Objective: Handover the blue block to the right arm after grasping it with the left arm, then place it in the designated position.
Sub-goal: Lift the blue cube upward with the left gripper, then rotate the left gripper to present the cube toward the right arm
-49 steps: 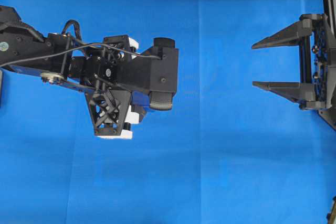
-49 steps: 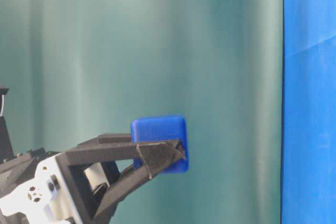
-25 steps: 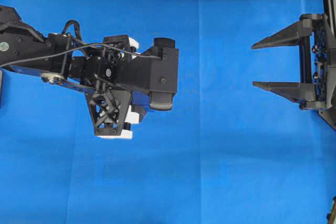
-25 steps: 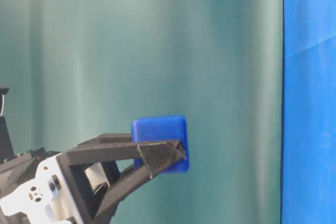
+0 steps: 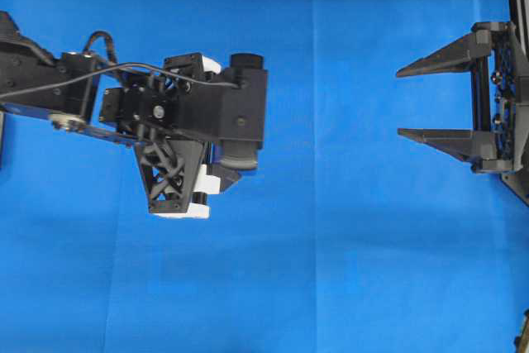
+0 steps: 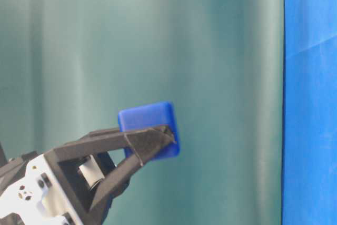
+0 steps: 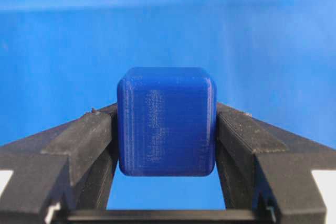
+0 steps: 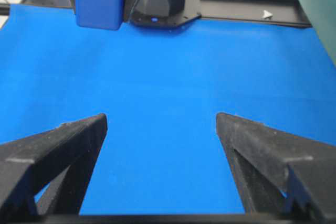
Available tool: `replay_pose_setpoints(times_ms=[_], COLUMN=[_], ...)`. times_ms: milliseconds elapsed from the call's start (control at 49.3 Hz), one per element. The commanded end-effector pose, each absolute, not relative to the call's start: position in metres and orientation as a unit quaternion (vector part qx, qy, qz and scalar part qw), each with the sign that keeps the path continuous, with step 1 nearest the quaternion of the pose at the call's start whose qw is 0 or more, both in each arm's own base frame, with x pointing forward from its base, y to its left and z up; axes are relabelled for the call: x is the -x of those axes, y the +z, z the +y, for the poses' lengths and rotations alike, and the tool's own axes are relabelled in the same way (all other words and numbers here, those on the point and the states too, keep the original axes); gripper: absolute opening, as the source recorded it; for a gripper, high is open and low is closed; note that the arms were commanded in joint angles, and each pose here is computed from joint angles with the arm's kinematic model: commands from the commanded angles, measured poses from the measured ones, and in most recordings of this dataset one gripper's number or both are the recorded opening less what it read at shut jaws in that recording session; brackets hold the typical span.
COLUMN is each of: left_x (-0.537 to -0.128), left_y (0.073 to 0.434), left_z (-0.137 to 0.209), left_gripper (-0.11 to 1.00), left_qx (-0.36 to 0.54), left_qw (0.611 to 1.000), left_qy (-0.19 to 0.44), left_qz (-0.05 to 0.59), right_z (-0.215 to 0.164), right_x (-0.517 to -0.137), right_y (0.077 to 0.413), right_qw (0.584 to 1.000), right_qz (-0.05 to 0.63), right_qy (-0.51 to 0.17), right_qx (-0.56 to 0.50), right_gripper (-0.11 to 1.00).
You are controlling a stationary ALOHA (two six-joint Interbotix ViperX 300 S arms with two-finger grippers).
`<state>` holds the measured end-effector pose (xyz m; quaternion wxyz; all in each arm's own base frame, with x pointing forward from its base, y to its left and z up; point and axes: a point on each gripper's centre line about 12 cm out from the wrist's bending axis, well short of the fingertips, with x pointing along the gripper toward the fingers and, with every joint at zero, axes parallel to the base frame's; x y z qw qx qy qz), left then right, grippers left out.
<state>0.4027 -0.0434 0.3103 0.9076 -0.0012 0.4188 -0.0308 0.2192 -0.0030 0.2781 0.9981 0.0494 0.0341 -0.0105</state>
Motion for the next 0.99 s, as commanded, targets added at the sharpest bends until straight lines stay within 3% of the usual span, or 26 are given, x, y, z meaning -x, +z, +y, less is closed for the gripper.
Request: replay_pose_setpoints(times_ms=[0,547,973], left_x=[-0.397,-0.359,-0.358], left_y=[0.334,0.357,0.353], left_z=[-0.042,-0.035,-0.029], left_gripper=[0.46,0.46,0.46], left_qx=[0.002,-0.002,-0.002], left_qw=[0.932,0.993,0.994], left_qy=[-0.034,-0.048,-0.04], left_qz=[0.362,0.108,0.102], right_z=[-0.003,-0.003,-0.003], right_x=[-0.222,-0.222,-0.222], right_y=[0.29,0.289,0.292], right_qw=[0.998,0.999,0.999], right_qz=[0.017,0.017,0.015], right_qy=[-0.011,-0.011,-0.01], right_qx=[-0.051,-0.05,-0.047], right_gripper=[0.98,0.98,0.98])
